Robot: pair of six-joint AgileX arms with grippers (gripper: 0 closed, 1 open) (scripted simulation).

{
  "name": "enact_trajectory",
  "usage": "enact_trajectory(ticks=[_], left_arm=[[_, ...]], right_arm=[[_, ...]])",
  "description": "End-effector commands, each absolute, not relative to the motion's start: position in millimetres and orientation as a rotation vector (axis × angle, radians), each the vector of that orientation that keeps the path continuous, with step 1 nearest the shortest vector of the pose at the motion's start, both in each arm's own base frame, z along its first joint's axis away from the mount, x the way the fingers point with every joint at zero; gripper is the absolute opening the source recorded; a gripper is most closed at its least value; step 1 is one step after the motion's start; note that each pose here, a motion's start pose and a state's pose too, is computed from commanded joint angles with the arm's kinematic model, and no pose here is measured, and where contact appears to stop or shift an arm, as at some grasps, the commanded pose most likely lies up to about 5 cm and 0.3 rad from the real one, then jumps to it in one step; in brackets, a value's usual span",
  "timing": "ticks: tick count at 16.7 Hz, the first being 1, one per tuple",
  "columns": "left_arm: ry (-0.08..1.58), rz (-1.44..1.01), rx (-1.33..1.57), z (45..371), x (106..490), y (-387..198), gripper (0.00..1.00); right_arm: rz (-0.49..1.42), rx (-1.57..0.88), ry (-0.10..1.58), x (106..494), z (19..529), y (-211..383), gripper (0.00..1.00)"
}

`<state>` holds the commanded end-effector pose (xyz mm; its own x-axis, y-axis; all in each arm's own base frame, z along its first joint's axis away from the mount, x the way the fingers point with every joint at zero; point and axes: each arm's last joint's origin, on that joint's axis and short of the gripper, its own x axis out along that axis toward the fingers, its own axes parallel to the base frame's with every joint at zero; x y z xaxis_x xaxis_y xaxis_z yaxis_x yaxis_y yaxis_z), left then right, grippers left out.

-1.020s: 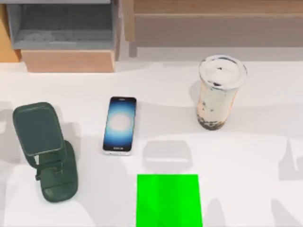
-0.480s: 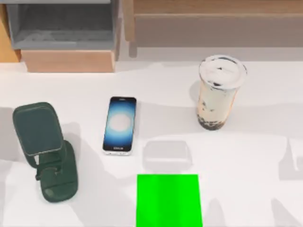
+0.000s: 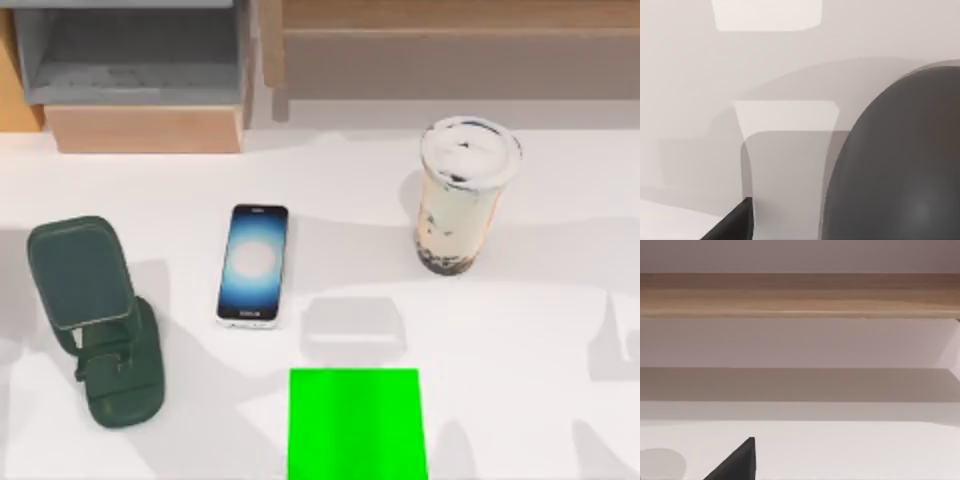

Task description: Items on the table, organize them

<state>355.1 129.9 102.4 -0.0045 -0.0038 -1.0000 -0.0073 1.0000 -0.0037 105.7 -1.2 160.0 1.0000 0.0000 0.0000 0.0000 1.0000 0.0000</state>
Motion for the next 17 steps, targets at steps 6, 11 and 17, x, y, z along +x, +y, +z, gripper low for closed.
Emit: enact_trajectory(ticks=[6,11,17], left_arm=[[1.575,0.003,-0.009,102.4,355.1,129.9,0.62],[1.575,0.003,-0.009,102.4,355.1,129.9,0.25],[1.575,0.003,-0.009,102.4,355.1,129.9,0.0]], right_arm=[[0.0,0.0,0.0,105.7,160.0,-1.2,1.0],[0.0,0.0,0.0,105.7,160.0,-1.2,1.0],[0.0,0.0,0.0,105.7,160.0,-1.2,1.0]])
